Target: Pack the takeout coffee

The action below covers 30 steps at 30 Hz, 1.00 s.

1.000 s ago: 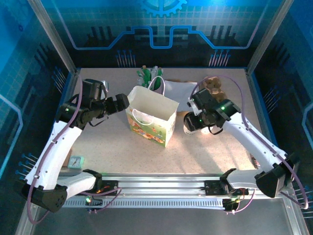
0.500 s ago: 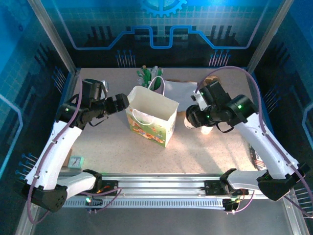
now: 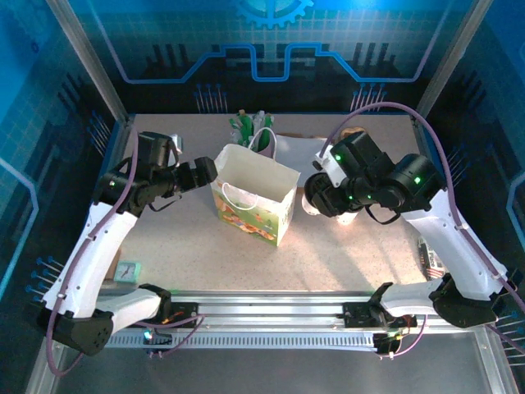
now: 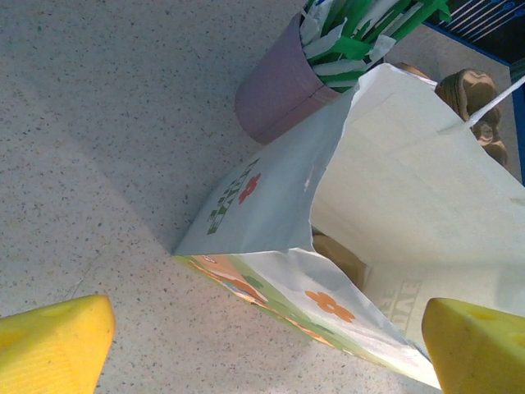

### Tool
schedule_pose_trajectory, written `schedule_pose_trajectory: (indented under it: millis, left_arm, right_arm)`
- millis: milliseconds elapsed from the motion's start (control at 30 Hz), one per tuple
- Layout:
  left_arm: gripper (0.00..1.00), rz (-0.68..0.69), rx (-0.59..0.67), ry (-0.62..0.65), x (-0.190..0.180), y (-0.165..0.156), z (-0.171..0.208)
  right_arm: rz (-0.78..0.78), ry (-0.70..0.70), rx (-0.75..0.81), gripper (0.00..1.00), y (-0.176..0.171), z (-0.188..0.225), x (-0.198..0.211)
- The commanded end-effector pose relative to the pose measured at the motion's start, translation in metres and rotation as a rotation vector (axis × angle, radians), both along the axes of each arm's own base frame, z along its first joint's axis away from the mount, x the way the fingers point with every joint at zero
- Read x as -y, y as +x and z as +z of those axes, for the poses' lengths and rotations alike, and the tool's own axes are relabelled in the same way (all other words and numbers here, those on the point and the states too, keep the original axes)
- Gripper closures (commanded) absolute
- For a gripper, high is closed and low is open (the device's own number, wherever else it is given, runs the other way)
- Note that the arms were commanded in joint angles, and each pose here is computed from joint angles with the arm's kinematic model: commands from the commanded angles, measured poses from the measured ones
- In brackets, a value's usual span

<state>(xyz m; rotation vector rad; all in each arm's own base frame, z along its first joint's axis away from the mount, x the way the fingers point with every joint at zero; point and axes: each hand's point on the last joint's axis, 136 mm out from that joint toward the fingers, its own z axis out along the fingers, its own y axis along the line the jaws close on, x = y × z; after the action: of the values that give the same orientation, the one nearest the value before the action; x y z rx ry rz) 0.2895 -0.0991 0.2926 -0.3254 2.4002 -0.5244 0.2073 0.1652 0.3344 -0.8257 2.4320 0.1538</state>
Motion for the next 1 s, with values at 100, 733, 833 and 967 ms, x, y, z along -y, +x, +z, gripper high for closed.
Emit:
schedule_pose_trajectory:
  millis: [100, 733, 833, 967]
  left_arm:
    - [0.03, -0.02, 0.033, -0.009, -0.001, 0.007, 0.008]
    - [0.02, -0.051, 0.052, -0.027, -0.003, 0.012, 0.002]
    - [0.03, -0.058, 0.055, -0.03, -0.002, 0.013, 0.002]
    - [0.02, -0.064, 0.061, -0.027, -0.001, 0.013, 0.003]
  right_arm:
    - [0.052, -0.038, 0.018, 0.45, -0.008, 0.013, -0.001]
    - [0.129, 0.014, 0.097, 0.47, -0.001, 0.056, -0.035]
    - [0.135, 0.033, 0.117, 0.48, 0.003, 0.064, -0.041]
    - [0.15, 0.056, 0.126, 0.48, 0.006, 0.07, -0.05]
